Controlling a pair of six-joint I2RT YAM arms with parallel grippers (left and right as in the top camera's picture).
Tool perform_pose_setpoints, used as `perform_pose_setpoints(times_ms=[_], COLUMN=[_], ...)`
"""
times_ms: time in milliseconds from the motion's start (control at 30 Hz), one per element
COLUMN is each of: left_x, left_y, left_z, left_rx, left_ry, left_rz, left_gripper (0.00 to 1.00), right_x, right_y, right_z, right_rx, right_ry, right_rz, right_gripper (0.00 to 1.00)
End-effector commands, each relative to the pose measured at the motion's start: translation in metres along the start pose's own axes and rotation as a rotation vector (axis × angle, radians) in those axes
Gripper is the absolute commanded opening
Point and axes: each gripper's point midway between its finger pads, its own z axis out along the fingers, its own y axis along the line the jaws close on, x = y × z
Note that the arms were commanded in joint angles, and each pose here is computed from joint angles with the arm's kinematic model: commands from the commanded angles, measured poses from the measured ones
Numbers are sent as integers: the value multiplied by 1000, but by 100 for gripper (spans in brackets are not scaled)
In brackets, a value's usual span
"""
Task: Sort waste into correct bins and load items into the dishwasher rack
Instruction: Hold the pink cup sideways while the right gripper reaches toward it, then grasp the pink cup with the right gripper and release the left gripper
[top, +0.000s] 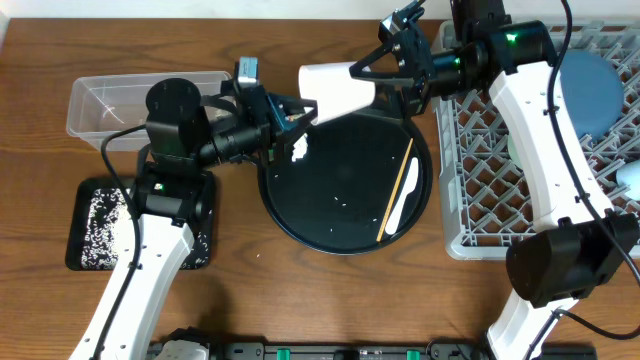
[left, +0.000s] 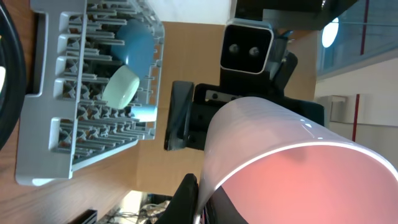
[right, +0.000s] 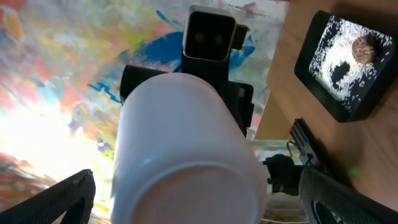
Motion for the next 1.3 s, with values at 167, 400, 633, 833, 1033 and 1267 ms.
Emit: perform_pose_setpoints(times_ms=[167,400,633,833,1033,1267], left_x=[-1,4,3,2,2,2], left_y=[-6,4,6,6,6,6], left_z=[0,15,17,17,17,17], left_rx=[9,-12,-15,-15,-15,-15], left_ry=[-10,15,12,10,10,10], left_rz=[14,-6,-9,-9,-8,-8], left_gripper=[6,6,7,5,6,6], right_x=[8,5,5,7,7,7], right_y=[11,13,13,14,14,14], right_z=[5,9,10,15,14,14], right_rx=[-23,-23,-24,-23,-23,-23], right_ry=[24,32,36,48,45,45], right_rz=[55,57,58,60,67,67], right_gripper=[99,99,98,93,87,79])
